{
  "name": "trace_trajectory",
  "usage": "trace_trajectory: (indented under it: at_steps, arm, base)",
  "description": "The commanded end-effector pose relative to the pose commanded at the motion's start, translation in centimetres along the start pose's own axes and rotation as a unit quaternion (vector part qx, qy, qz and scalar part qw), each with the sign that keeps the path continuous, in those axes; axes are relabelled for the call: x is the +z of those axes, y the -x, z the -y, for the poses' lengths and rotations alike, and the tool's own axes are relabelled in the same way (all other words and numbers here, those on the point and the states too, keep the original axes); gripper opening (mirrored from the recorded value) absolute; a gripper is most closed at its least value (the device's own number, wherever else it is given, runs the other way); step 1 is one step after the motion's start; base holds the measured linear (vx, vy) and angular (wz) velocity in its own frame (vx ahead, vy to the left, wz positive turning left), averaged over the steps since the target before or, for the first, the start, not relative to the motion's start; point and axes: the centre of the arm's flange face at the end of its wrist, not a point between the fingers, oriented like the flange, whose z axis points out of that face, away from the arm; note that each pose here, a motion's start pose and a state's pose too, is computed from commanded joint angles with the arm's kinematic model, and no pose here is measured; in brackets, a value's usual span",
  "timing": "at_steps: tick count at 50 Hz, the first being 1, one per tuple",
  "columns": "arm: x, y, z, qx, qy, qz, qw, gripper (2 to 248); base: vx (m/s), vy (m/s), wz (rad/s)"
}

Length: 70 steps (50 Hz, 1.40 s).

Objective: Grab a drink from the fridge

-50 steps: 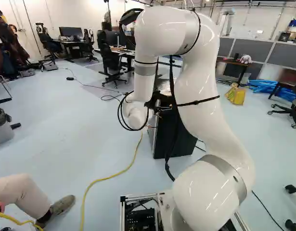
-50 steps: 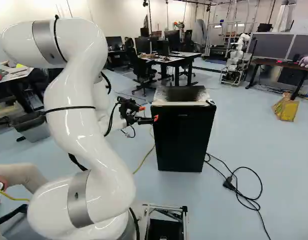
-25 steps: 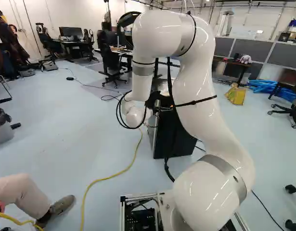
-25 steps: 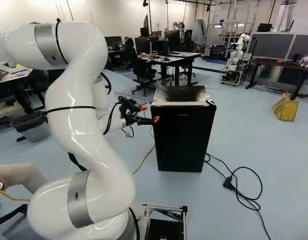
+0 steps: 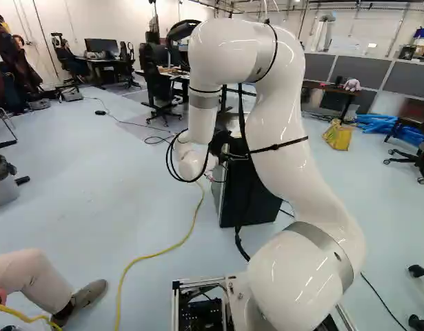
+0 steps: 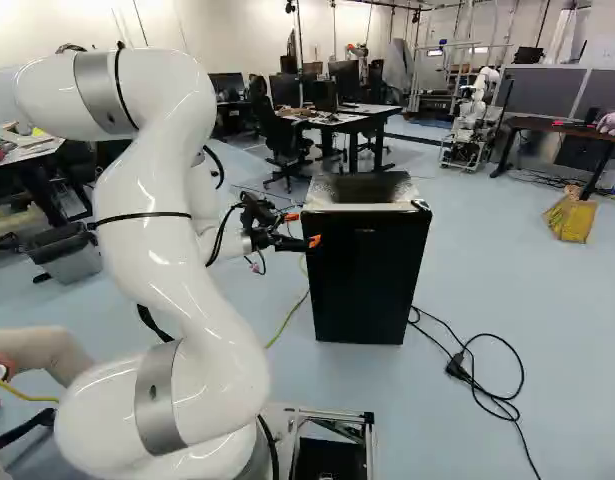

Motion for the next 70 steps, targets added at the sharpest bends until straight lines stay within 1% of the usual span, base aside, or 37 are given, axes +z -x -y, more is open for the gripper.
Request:
trace_trajectory:
  at_steps: [14,23,70]
  arm:
    - [0.4,0.1,0.9,0.006,0.0,-0.002,1.0,247]
    - [0.6,0.1,1.2,0.009,0.001,-0.003,1.0,247]
    - [0.6,0.2,0.6,0.017,0.036,-0.003,0.9992,247]
  base:
    - [0.0,0.0,0.0]
    - [0.0,0.0,0.0]
    - [0.0,0.0,0.0]
